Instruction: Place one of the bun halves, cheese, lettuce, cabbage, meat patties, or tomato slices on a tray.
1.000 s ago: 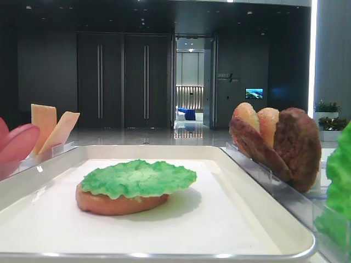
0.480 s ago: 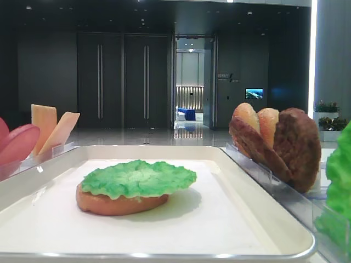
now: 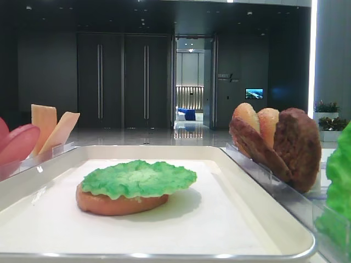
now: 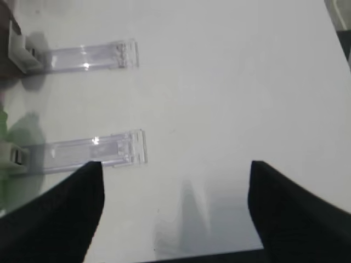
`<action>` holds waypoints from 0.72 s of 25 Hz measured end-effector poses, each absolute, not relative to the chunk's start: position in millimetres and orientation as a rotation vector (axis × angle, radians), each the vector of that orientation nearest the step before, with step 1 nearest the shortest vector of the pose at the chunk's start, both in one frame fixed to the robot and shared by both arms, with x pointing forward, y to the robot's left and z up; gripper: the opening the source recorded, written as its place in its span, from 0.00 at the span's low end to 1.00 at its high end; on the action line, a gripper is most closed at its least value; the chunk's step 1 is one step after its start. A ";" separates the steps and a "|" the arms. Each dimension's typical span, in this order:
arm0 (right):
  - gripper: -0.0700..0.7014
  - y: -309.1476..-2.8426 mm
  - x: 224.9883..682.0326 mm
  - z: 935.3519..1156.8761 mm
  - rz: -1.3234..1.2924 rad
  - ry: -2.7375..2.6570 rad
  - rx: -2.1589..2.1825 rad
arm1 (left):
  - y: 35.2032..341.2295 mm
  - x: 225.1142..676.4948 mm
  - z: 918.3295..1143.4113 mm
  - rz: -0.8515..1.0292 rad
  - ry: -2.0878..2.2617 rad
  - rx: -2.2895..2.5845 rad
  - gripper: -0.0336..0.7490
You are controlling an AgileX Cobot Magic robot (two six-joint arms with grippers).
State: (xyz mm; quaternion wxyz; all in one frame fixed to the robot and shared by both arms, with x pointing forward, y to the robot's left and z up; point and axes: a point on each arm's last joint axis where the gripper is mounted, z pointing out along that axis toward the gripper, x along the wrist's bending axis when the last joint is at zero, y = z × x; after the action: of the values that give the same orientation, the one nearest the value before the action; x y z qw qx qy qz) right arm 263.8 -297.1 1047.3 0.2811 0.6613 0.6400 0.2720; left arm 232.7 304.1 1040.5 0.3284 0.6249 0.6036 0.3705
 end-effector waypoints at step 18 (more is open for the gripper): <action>0.76 -293.9 228.8 1048.4 0.877 1.563 1.602 | 304.1 232.7 1040.5 0.970 1.580 1.636 0.86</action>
State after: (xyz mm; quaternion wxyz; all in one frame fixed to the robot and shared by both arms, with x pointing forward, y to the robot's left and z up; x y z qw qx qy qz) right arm 228.8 -293.9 1048.4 0.3607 0.6215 0.6065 0.3404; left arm 232.7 304.1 1040.5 0.3284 0.6249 0.6036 0.3705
